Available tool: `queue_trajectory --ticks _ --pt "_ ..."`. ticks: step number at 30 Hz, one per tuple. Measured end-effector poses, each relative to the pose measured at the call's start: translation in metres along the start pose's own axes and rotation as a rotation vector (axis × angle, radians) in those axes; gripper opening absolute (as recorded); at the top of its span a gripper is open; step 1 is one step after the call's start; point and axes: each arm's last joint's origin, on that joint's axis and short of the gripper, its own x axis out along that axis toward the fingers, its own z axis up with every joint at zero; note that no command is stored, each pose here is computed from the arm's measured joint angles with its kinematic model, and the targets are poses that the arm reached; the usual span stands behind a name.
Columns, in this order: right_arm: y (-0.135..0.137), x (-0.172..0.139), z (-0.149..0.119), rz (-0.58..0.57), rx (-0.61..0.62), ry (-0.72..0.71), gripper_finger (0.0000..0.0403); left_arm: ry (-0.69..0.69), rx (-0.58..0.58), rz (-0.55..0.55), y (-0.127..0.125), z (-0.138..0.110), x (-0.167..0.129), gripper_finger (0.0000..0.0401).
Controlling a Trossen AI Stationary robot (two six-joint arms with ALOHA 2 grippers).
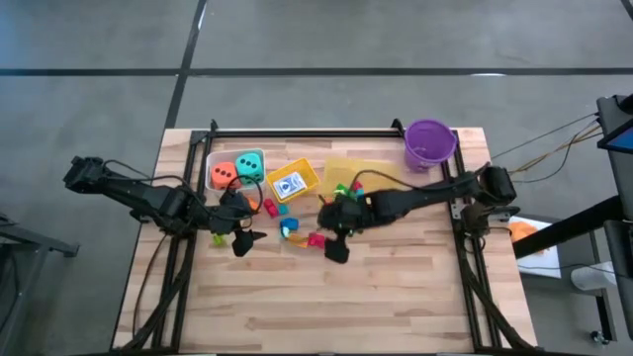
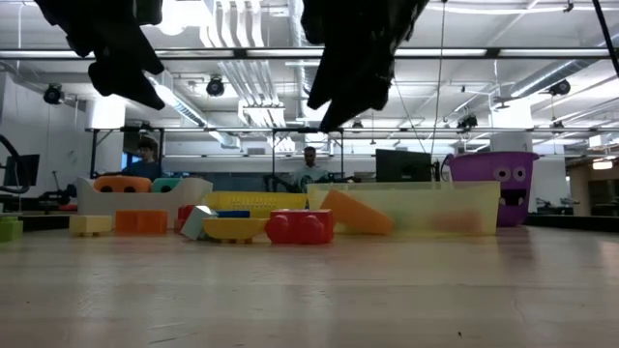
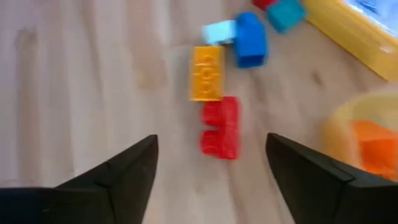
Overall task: Pick & Place Toys
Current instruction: Put the red game piece into the yellow bin
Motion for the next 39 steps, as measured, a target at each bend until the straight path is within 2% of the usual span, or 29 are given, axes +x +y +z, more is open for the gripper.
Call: queue_trajectory --ticks 3,6,8,10,17,21,31,39 --pt "0.023 0.000 -0.009 -0.089 -0.113 -0.048 0.0317 -0.006 -0.001 0.012 0.001 -0.001 0.001 0.0367" --pt "0.044 0.005 -0.021 -0.213 -0.221 -0.089 0.0317 -0.014 -0.016 0.024 0.001 -0.001 0.001 0.0367" --pt "0.053 0.011 -0.028 -0.253 -0.240 -0.106 0.0309 -0.011 -0.020 0.029 0.002 -0.003 0.003 0.0367" --pt "0.057 0.018 -0.030 -0.252 -0.207 -0.119 0.0297 -0.002 -0.015 0.035 0.003 -0.005 0.004 0.0367" --pt "0.050 0.042 -0.029 -0.274 -0.138 -0.118 0.0246 0.016 -0.010 0.037 0.004 -0.008 0.006 0.0368" --pt "0.038 0.058 -0.031 -0.284 -0.111 -0.069 0.0228 0.043 -0.011 0.004 0.003 -0.009 0.005 0.0368" --pt "0.016 0.087 -0.035 -0.313 -0.091 0.017 0.0225 0.064 -0.006 -0.016 0.003 -0.010 0.005 0.0368" --pt "0.008 0.099 -0.034 -0.256 -0.077 0.051 0.0225 0.070 -0.004 -0.012 0.003 -0.010 0.005 0.0368"
